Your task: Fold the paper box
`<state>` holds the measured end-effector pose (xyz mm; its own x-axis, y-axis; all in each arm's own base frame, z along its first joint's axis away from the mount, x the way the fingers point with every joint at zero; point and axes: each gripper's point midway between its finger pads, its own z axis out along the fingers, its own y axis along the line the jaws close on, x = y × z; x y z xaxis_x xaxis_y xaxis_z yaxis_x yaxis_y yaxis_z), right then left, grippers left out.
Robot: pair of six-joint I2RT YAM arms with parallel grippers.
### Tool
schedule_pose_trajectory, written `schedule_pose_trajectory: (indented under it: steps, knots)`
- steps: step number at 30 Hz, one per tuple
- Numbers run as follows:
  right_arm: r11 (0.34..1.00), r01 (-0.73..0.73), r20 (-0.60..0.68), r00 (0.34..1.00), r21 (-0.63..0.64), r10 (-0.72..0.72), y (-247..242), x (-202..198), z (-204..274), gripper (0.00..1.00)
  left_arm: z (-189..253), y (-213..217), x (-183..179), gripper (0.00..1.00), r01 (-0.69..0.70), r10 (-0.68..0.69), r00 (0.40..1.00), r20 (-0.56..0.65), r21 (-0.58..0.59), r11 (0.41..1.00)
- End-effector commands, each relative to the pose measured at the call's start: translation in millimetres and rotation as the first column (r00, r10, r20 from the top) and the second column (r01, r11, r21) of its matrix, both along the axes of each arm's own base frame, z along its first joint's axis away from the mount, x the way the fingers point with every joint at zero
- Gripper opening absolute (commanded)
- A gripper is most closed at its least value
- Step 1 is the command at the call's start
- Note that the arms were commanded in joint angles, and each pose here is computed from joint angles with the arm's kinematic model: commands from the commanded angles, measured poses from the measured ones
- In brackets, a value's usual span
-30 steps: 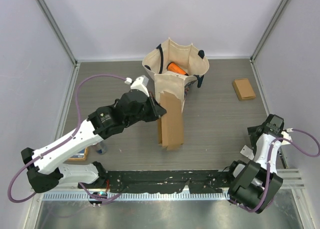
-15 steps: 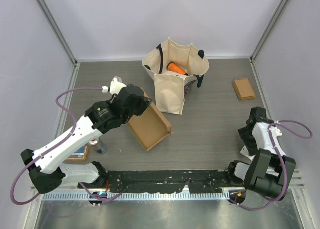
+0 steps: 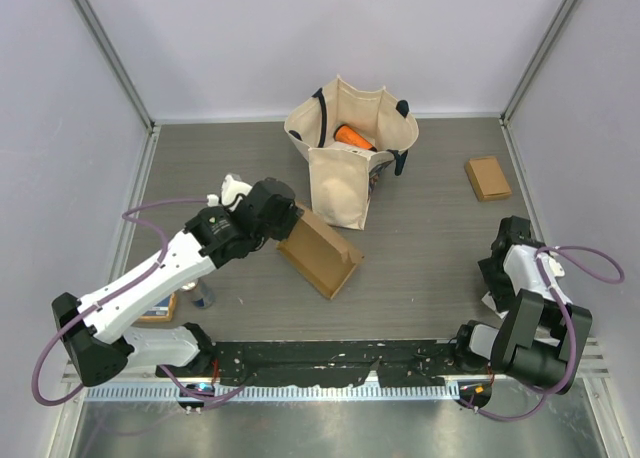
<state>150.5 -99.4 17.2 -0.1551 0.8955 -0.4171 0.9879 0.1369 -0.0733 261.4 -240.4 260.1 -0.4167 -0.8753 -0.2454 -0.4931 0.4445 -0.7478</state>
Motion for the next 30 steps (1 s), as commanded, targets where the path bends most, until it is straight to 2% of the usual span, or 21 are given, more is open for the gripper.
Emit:
schedule_pose_trajectory:
  steps: [1,3,4,5,6,9,10,14,18,19,24,28,30]
  knots:
    - [1.0,-0.027,0.077,0.997,0.015,0.026,2,15,-11,0.87,13,6,7,0.0,-0.096,0.098,0.995,0.016,-0.121,0.988]
    - [0.999,-0.025,0.088,0.996,0.025,0.022,5,14,-14,0.76,10,16,9,0.0,-0.151,0.151,0.988,-0.004,-0.091,0.984]
    - [0.999,-0.016,0.081,0.997,0.035,0.013,8,10,-18,0.68,10,20,10,0.0,-0.176,0.176,0.984,-0.009,-0.082,0.981]
    - [0.999,-0.012,0.087,0.996,0.041,0.008,10,9,-19,0.54,11,23,11,0.0,-0.221,0.219,0.975,-0.027,-0.103,0.97]
    - [0.999,-0.013,0.095,0.995,0.049,0.008,11,10,-20,0.49,5,30,9,0.0,-0.254,0.251,0.967,-0.05,-0.078,0.964]
    - [0.999,-0.017,0.12,0.993,0.033,0.013,9,13,-20,0.42,7,37,13,0.0,-0.307,0.304,0.951,-0.047,-0.094,0.947]
    - [1.0,-0.025,0.141,0.99,0.018,0.022,6,19,-16,0.33,4,43,13,0.0,-0.334,0.332,0.942,-0.041,-0.093,0.938]
    - [0.998,-0.055,0.182,0.982,0.006,0.053,3,33,-12,0.15,-5,54,18,0.0,-0.415,0.411,0.91,-0.063,-0.126,0.901]
    - [0.991,-0.134,0.205,0.97,-0.004,0.132,5,48,-12,0.06,-15,57,16,0.0,-0.509,0.491,0.86,-0.138,-0.187,0.84]
    - [0.986,-0.164,0.219,0.962,-0.009,0.162,8,55,-10,0.01,-17,57,16,0.0,-0.532,0.509,0.847,-0.154,-0.204,0.822]
    - [0.957,-0.288,0.223,0.93,-0.048,0.291,29,72,5,0.01,-19,67,14,0.0,-0.594,0.569,0.803,-0.179,-0.154,0.79]
    - [0.879,-0.473,0.305,0.829,-0.066,0.469,79,89,32,0.01,-17,69,17,0.0,-0.627,0.606,0.775,-0.182,-0.097,0.773]
    - [0.762,-0.643,0.386,0.686,-0.074,0.617,130,90,46,0.01,-20,68,19,0.0,-0.644,0.62,0.759,-0.199,-0.094,0.759]
